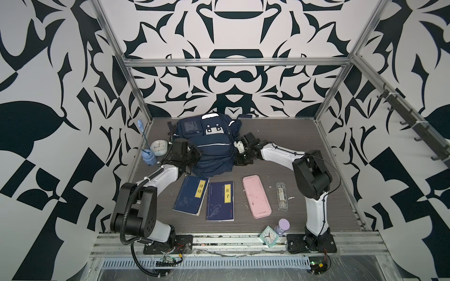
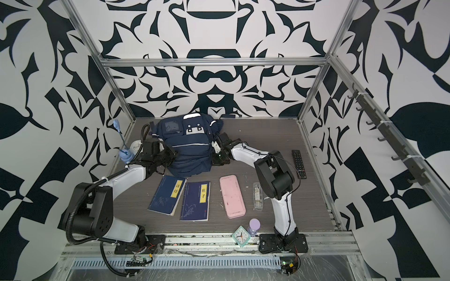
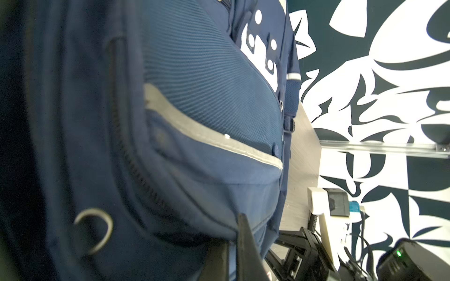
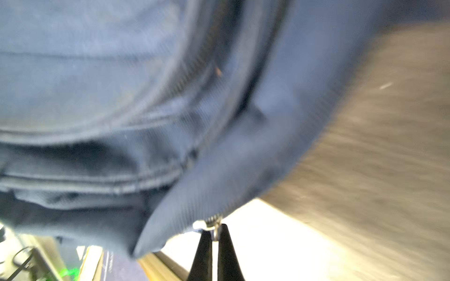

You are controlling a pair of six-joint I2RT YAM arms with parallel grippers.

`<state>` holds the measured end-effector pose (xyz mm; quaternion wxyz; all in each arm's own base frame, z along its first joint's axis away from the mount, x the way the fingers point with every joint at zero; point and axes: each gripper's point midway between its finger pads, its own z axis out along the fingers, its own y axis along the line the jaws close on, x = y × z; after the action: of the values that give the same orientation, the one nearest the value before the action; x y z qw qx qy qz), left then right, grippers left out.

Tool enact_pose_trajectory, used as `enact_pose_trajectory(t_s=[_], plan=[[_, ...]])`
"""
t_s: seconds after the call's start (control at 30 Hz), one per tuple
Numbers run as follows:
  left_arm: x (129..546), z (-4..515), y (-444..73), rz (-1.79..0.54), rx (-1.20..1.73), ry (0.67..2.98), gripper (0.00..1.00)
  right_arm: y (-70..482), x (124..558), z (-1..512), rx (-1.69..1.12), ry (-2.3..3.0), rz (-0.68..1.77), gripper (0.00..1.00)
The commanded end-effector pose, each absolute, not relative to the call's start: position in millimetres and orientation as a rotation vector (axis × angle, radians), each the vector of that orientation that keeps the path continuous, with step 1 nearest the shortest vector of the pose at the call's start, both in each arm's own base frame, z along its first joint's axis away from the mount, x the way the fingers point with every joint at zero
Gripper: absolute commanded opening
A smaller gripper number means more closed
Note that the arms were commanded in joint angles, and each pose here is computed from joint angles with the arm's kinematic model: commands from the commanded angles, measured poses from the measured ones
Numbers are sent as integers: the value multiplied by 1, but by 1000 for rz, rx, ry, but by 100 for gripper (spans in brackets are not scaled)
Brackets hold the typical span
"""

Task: Pack the student bag

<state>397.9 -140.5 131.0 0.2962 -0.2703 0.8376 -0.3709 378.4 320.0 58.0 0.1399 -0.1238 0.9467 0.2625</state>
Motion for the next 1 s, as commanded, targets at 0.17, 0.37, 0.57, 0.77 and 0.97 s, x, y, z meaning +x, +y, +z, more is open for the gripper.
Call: enact_pose_trajectory(t_s=[0.17, 0.37, 0.57, 0.77, 0.97], plan=[[417, 157, -148, -1037, -726, 2131, 0, 351, 333, 81, -579, 2717, 726, 0], [425, 151, -156, -1050, -730, 2145, 0, 382, 321, 103, -669, 2675, 796, 0], [434, 148, -164, -1069, -735, 2153, 0, 413, 310, 125, -713, 2638, 919, 0], [438, 152, -165, -1071, -736, 2140, 0, 423, 306, 137, -722, 2626, 979, 0], [440, 156, -167, -1092, -742, 2129, 0, 455, 296, 118, -733, 2657, 1068, 0]])
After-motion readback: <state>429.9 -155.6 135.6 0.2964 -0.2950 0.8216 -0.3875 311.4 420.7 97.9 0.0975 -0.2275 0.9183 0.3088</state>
